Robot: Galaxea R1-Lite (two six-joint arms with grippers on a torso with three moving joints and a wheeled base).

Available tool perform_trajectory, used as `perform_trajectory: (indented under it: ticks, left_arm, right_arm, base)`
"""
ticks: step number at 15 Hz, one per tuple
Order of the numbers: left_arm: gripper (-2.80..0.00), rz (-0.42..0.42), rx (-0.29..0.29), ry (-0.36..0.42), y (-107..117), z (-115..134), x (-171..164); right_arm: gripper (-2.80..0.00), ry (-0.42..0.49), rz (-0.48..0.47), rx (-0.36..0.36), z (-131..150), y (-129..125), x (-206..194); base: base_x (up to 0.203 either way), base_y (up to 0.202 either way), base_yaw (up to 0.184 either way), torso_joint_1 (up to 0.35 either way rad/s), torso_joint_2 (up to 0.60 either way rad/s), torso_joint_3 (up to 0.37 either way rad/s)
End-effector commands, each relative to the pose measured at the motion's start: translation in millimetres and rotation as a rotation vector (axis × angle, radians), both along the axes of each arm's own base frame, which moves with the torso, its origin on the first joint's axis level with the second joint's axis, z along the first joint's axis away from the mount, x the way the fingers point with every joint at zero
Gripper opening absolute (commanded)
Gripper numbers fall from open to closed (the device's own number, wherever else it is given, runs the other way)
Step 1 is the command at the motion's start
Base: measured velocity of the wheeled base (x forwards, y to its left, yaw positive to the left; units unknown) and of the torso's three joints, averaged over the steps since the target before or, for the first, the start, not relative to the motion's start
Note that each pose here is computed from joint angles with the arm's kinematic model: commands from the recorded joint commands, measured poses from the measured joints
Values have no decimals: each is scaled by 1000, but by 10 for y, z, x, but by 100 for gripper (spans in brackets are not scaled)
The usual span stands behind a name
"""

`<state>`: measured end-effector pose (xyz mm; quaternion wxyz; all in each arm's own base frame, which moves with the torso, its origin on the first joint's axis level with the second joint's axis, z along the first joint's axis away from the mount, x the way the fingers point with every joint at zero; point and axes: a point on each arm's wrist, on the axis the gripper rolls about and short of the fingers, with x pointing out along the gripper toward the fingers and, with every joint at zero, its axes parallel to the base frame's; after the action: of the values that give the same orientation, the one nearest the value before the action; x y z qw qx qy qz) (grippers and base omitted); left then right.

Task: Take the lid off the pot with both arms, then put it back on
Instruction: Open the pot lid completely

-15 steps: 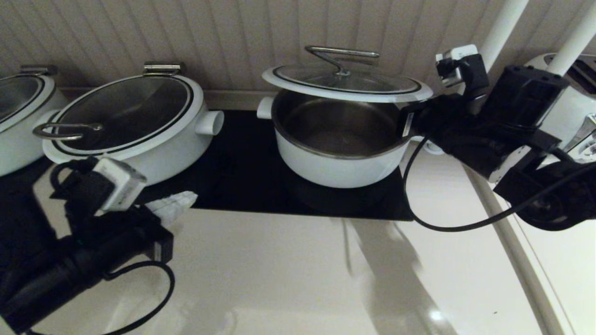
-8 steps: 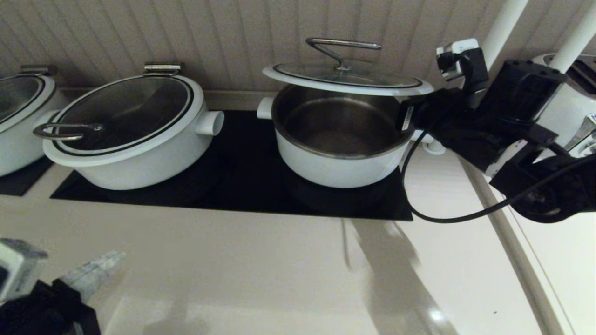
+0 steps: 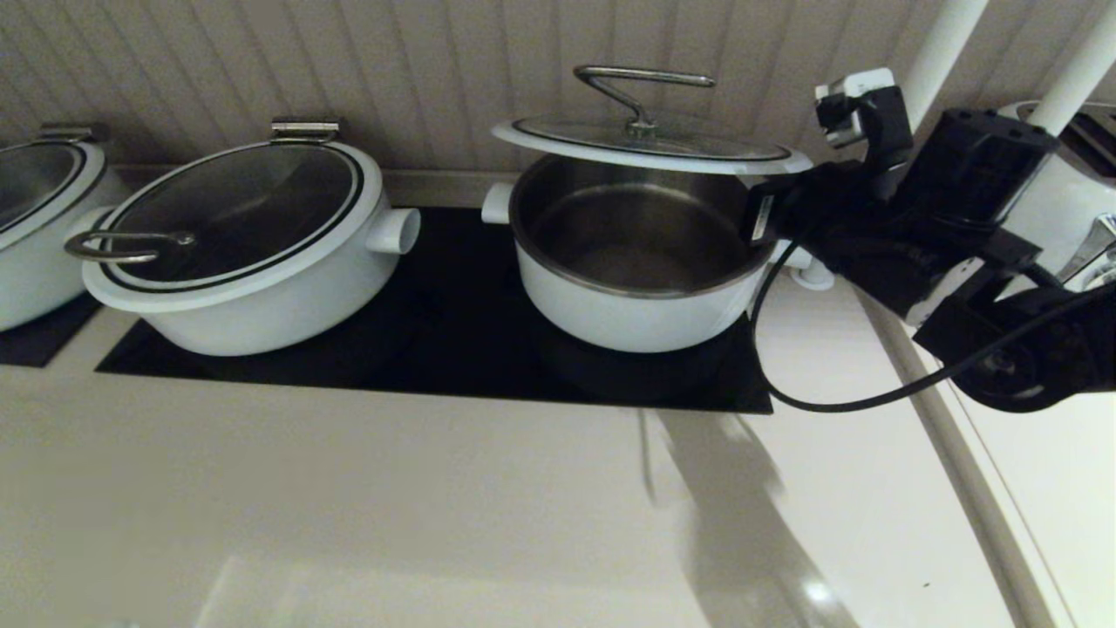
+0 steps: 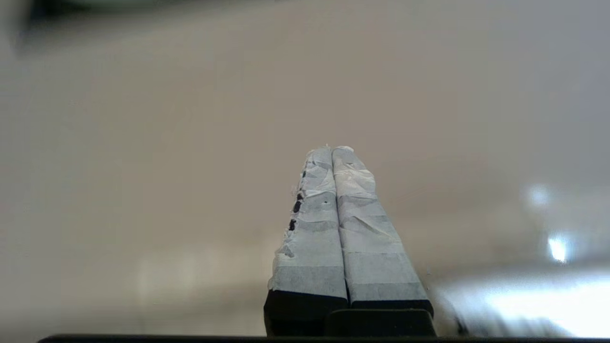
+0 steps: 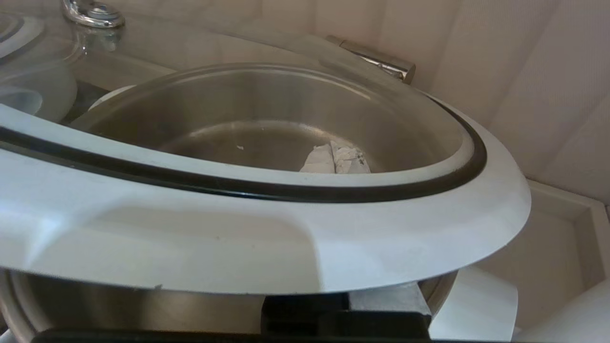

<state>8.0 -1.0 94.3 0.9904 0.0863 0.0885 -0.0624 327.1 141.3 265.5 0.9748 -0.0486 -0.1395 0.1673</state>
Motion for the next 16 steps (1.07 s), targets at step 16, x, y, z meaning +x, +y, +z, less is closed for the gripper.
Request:
perform_trajectory:
  ticks: [16]
  left_arm:
    - [-280, 13, -94, 117, 7, -159, -95]
  right_arm:
    - [-280, -6, -2, 2, 0, 3, 19]
  base:
    - [0, 0, 0, 0, 0, 0]
